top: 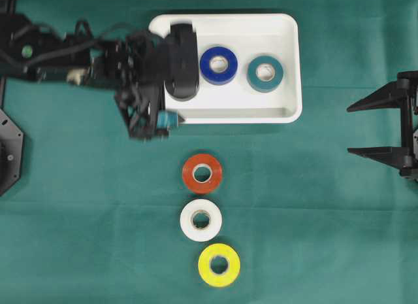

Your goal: Pick up the tape from a random location and place it into the white case.

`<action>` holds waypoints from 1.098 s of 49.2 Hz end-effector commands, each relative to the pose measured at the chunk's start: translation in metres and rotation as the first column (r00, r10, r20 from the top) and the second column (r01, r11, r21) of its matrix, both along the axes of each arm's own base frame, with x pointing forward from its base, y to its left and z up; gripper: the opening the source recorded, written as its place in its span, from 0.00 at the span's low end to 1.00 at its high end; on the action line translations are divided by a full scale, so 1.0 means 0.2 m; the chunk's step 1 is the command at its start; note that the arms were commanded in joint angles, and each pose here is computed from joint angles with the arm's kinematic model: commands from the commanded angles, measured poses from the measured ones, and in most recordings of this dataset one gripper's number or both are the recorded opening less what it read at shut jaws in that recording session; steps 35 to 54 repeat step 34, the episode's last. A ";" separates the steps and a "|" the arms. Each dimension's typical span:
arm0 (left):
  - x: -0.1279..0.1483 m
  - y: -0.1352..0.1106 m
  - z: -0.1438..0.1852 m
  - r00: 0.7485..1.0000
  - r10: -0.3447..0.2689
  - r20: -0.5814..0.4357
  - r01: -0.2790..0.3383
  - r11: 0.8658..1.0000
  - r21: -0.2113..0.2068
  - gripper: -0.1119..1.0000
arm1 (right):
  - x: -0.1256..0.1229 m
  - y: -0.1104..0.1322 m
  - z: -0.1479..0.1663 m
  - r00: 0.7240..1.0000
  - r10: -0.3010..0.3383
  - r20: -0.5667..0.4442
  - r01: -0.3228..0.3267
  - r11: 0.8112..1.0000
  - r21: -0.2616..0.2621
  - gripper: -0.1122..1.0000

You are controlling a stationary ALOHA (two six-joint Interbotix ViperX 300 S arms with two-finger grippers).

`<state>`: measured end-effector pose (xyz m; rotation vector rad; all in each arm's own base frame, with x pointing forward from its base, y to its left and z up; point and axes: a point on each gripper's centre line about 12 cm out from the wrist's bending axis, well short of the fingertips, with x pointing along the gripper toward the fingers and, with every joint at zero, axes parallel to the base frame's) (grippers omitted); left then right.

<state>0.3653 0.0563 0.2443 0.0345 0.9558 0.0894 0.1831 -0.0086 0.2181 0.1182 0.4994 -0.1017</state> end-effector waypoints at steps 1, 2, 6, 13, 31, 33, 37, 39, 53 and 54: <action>0.01 -0.11 0.07 0.996 -0.058 0.071 0.057 0.998 0.011 0.94 | 0.02 0.00 0.05 1.000 0.000 0.023 0.000 1.000 -0.001 0.86; 0.01 -0.12 0.07 0.995 -0.066 0.076 0.065 0.998 0.012 0.94 | 0.02 0.00 0.05 1.000 0.000 0.023 0.000 1.000 -0.001 0.86; 0.00 -0.16 0.07 0.992 -0.086 0.089 0.085 0.996 0.013 0.94 | 0.02 0.00 0.05 1.000 0.000 0.026 0.000 1.000 0.000 0.86; -0.04 -0.17 0.07 0.990 -0.089 0.112 0.088 0.996 0.015 0.94 | 0.03 0.00 0.07 0.999 0.000 0.034 0.000 1.000 0.000 0.86; -0.24 -0.23 0.16 0.921 -0.118 0.371 0.107 0.993 0.051 0.94 | 0.04 0.00 0.13 0.998 0.000 0.066 0.000 1.000 -0.002 0.86; -0.27 -0.23 0.17 0.909 -0.120 0.400 0.106 0.993 0.055 0.94 | 0.04 0.00 0.14 0.998 0.001 0.070 -0.001 1.000 -0.003 0.86; -0.29 -0.23 0.18 0.898 -0.121 0.424 0.106 0.993 0.059 0.94 | 0.04 0.00 0.14 0.997 0.001 0.073 -0.001 1.000 -0.003 0.86; -0.29 -0.23 0.18 0.898 -0.121 0.424 0.106 0.993 0.059 0.94 | 0.04 0.00 0.14 0.997 0.001 0.073 -0.001 1.000 -0.003 0.86; -0.29 -0.23 0.18 0.898 -0.121 0.424 0.106 0.993 0.059 0.94 | 0.04 0.00 0.14 0.997 0.001 0.073 -0.001 1.000 -0.003 0.86; -0.29 -0.23 0.18 0.898 -0.121 0.424 0.106 0.993 0.059 0.94 | 0.04 0.00 0.14 0.997 0.001 0.073 -0.001 1.000 -0.003 0.86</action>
